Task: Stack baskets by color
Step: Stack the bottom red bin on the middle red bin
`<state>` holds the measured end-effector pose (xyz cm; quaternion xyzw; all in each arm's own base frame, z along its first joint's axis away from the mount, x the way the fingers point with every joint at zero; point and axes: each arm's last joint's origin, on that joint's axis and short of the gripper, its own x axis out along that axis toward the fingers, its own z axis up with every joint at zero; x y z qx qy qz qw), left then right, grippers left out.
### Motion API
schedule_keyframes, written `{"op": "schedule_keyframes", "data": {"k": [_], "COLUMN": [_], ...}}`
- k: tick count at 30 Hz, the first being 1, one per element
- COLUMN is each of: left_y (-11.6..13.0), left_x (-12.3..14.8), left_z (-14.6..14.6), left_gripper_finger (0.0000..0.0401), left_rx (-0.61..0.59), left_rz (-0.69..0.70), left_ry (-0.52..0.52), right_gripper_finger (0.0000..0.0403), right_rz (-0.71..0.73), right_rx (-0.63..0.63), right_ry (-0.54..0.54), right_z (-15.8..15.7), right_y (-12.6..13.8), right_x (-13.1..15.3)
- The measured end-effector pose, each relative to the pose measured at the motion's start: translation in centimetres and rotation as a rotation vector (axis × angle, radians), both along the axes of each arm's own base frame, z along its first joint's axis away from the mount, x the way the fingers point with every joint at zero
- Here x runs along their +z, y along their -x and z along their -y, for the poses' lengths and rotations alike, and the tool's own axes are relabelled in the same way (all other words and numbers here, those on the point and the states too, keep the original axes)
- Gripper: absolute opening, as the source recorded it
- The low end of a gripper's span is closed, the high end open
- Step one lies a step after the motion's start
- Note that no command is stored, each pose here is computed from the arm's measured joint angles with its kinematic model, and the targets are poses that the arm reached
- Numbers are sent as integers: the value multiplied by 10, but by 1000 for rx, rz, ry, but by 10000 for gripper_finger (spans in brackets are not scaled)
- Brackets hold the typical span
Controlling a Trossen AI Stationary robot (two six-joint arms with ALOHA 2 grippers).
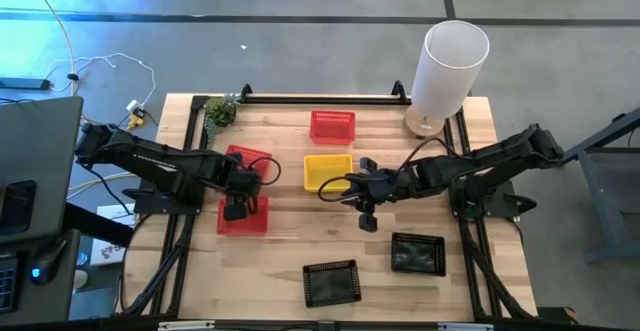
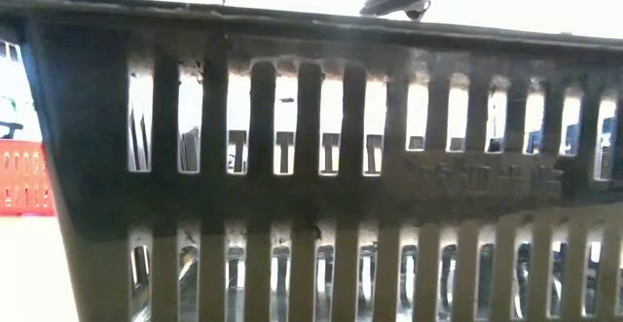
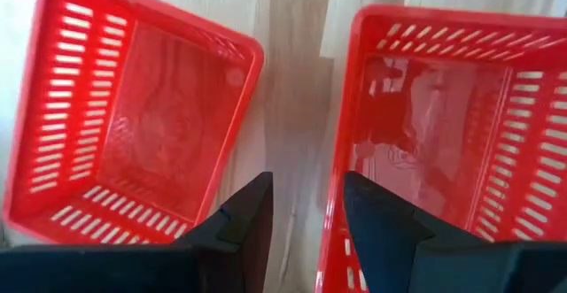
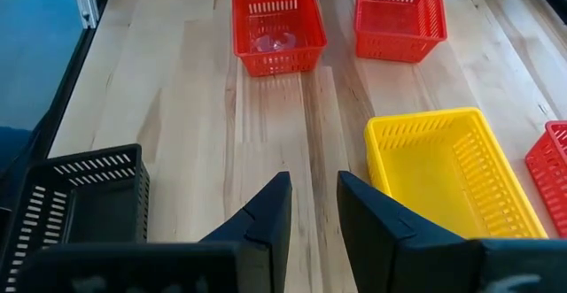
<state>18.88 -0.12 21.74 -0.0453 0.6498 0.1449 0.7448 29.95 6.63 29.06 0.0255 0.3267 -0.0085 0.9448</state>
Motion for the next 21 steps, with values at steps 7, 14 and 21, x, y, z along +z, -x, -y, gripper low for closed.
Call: {"op": "schedule_keyframes", "data": {"k": [7,14,21], "left_y": [5,7,0], "left_x": [-14,-20,-23], "left_z": [1,2,2], "left_gripper_finger": [124,124,124], "left_rx": [-23,-14,-14], "left_rz": [-29,-33,-7], "left_ry": [51,62,63], "right_gripper_finger": [83,83,83], "right_rz": [-12,-36,-36], "right_rx": [-1,-6,-7], "right_ry": [2,2,1], "right_z": [0,0,0], "right_y": [1,2,2], "right_x": [-1,-3,-3]}}
